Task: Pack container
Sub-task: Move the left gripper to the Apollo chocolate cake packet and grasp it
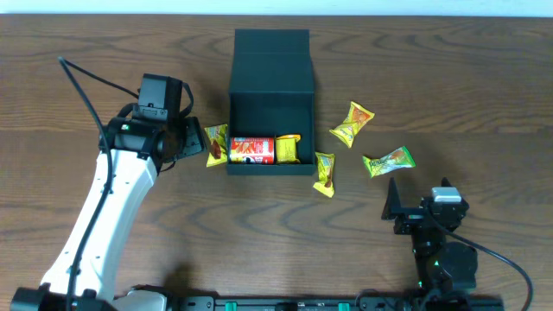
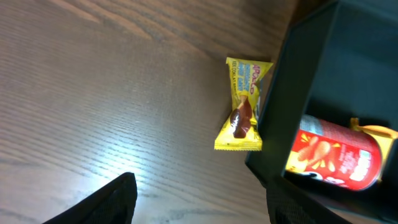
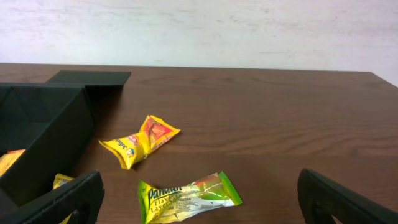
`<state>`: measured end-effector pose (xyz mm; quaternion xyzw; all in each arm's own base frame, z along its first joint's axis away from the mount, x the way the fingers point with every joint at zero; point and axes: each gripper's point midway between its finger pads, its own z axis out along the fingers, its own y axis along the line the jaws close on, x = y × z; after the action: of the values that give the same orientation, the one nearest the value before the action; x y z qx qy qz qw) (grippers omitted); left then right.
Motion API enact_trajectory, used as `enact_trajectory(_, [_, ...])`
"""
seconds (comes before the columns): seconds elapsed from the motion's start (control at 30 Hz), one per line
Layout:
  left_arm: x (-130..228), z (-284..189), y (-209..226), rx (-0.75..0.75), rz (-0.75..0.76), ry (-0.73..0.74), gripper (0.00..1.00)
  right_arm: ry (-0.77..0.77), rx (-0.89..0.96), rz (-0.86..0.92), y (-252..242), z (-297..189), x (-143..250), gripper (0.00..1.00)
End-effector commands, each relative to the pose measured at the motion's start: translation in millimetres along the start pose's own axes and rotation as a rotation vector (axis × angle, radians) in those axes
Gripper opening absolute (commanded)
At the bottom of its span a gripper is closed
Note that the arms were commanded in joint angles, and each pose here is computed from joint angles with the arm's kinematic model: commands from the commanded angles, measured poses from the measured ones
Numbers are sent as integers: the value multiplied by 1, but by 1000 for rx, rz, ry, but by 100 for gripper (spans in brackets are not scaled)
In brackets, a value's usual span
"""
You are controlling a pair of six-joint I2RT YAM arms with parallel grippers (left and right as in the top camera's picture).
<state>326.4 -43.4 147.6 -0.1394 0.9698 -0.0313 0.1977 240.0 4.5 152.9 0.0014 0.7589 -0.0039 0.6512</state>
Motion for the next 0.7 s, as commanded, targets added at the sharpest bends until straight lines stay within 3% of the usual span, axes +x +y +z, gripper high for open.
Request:
enact_trajectory(0.0, [8,18,5,-19,6,46,68,-1,16,-14,-3,0,1,99])
enact_trajectory(0.5, [17,73,-5,-3,76,153,66,-1,16,-14,-3,0,1,99])
enact_trajectory(0.67, [13,89,-22,75,86,154,64,-1,16,-14,-3,0,1,99])
